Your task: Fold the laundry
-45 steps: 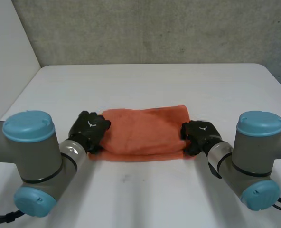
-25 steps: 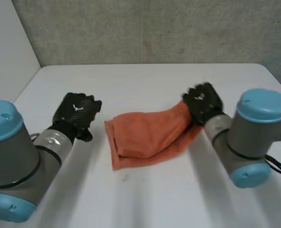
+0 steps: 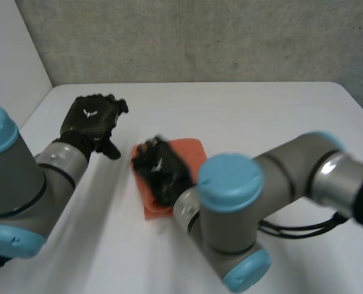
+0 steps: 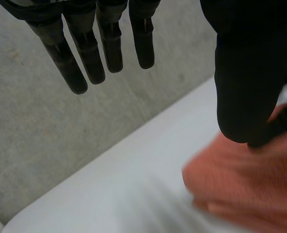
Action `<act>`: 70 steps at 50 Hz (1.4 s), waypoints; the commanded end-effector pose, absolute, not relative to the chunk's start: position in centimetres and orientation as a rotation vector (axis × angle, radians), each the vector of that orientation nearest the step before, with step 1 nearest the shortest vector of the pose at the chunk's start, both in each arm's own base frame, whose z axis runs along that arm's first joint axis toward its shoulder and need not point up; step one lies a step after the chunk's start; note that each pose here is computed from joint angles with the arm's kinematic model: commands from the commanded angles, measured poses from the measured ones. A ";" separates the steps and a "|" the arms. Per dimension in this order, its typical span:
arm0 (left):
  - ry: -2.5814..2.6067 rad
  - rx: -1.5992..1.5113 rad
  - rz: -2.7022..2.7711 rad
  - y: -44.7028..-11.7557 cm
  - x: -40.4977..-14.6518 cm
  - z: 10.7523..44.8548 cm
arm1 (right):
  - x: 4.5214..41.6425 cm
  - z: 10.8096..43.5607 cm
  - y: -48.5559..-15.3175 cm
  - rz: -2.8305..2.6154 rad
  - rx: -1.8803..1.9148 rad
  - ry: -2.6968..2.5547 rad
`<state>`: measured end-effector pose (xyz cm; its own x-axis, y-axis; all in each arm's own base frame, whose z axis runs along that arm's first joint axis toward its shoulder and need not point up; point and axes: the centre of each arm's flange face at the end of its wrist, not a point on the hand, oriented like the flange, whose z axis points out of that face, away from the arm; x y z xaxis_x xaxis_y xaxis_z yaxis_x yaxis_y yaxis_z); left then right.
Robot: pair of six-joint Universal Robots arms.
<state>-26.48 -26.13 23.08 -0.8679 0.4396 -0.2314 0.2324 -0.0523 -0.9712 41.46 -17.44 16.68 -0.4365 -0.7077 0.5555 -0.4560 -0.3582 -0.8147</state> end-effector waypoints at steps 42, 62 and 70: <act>-2.209 -0.613 1.823 -26.9 -29.2 22.9 | 33.9 24.2 -29.0 -1.629 -0.699 2.050; -2.022 -0.464 1.990 -25.0 -24.1 34.1 | 22.4 34.8 -27.9 -2.115 -0.350 1.963; -2.028 -0.447 1.966 -24.9 -23.9 33.8 | 22.5 34.6 -27.9 -2.106 -0.357 1.974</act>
<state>-23.93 -24.95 34.19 -0.9138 0.4053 -0.0261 0.0336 0.0114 -0.9994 22.27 -27.86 34.92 -0.9456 -0.3248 0.0173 0.0079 -0.0763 -0.9971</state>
